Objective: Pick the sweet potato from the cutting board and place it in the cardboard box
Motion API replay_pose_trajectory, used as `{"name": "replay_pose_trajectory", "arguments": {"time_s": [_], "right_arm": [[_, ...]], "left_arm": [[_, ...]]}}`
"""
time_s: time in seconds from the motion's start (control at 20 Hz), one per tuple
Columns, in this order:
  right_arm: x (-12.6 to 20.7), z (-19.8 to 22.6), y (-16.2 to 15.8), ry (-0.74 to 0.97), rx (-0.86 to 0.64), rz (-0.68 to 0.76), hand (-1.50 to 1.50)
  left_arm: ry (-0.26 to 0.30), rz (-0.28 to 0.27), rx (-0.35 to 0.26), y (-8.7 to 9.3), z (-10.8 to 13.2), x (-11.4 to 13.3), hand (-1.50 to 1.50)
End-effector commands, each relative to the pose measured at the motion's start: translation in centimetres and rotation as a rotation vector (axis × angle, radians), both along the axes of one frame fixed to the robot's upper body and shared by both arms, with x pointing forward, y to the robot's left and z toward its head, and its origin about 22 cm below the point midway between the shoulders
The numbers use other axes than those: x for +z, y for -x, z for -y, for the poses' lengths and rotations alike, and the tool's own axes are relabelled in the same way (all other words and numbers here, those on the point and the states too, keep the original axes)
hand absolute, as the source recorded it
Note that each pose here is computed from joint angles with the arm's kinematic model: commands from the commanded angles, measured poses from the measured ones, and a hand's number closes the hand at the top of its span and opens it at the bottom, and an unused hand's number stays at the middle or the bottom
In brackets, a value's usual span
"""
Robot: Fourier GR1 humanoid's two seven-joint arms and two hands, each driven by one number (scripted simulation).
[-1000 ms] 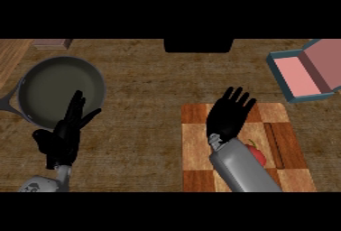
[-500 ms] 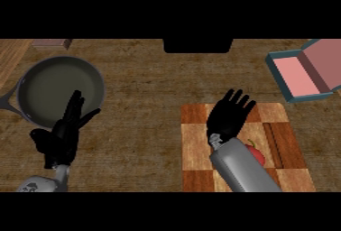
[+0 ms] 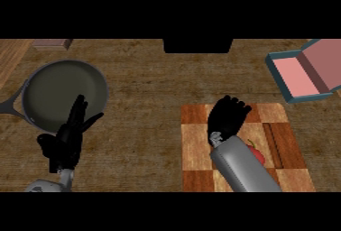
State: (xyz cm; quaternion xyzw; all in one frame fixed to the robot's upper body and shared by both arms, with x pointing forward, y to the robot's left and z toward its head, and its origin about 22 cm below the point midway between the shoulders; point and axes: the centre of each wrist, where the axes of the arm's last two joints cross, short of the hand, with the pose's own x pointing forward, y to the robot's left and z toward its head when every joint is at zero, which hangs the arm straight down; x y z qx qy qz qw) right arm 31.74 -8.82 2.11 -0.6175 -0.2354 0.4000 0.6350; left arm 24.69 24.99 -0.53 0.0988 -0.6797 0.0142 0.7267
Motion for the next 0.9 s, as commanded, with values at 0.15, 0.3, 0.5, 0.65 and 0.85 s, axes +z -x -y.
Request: {"name": "replay_pose_trajectory", "arguments": {"time_s": [0.15,0.3,0.5,0.65,0.85], "right_arm": [[-1.7,-1.2,-0.1,0.143,-0.037,0.026,1.5],[-2.4,-1.9,0.2,0.167,-0.018,0.069,1.5],[-1.6,-1.9,-0.1,0.181,0.016,0.072,1.5],[2.3,1.3,-5.2,-0.103,-0.166,0.085,1.5],[6.3,3.5,-8.3,-0.369,-0.308,0.131,1.5]], "left_arm": [[-0.024,-0.097,0.082,-1.0,-3.3,-1.7,0.0],[-0.01,-0.097,0.075,-1.1,-1.5,-1.2,0.0],[-0.032,-0.11,0.086,-1.1,-2.3,-2.1,0.0],[-0.031,-0.077,0.038,-0.4,-1.5,-1.0,0.0],[-0.02,-0.065,0.029,-0.3,-0.9,-1.2,0.0]]}}
